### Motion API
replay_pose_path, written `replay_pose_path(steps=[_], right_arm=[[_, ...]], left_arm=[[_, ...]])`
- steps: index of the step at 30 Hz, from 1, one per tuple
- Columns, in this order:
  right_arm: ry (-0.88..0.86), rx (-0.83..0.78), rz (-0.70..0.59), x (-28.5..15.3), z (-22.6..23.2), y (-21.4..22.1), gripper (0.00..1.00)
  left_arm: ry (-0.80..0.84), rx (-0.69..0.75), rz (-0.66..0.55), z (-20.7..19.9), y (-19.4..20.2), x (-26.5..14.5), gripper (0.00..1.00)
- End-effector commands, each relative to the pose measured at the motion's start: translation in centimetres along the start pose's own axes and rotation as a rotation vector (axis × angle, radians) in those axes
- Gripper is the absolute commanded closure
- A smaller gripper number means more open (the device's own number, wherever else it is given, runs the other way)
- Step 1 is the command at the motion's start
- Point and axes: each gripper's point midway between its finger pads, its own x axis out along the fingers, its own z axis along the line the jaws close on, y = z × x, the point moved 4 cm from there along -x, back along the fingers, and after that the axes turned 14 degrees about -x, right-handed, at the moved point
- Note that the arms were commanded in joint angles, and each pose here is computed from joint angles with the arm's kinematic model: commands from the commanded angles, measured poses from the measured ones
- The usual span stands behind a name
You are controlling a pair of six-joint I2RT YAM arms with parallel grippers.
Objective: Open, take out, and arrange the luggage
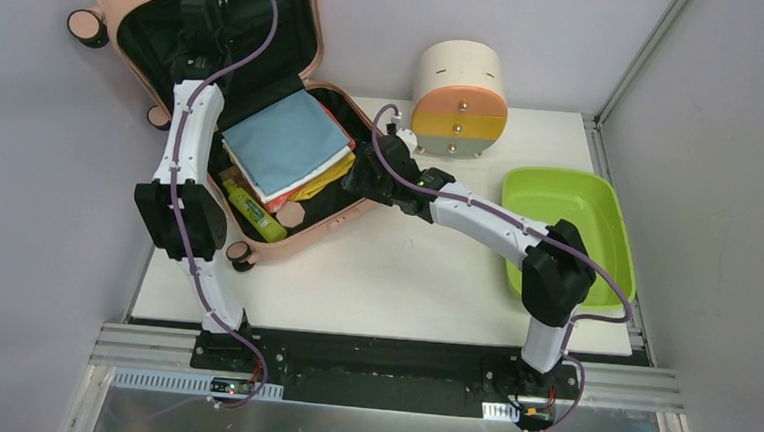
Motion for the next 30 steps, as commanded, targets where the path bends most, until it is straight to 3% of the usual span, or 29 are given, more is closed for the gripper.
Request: replay_pose_path(steps=[1,7,17,23,30], right_arm=[[-0.013,0.029,-0.051,-0.9,1.3,-2.0,0.33],[0.014,0.034,-0.045,-0.5,1.0,-1.3,0.33],[0.245,0.312,-0.058,1.3,1.4,-0.6,0.33],[0.347,0.41,-0.092,-0.4,0.4,-0.6,0.34],[0.507,0.559,-0.04,-2.9,-0.7,0.4,0.35]], left_arm=[[-0.066,-0.037,-0.096,1.2,-3.1,0.1,0.77],[-0.132,-0.092,-0.126,2.4,-3.4,2.6,0.77],[-0.115,-0.058,-0.044,2.2,0.5,4.3,0.78],[-0.083,-0.095,-0.042,2.1,0.3,3.8,0.78],[-0.067,-0.12,-0.038,2.0,0.2,3.1,0.78]])
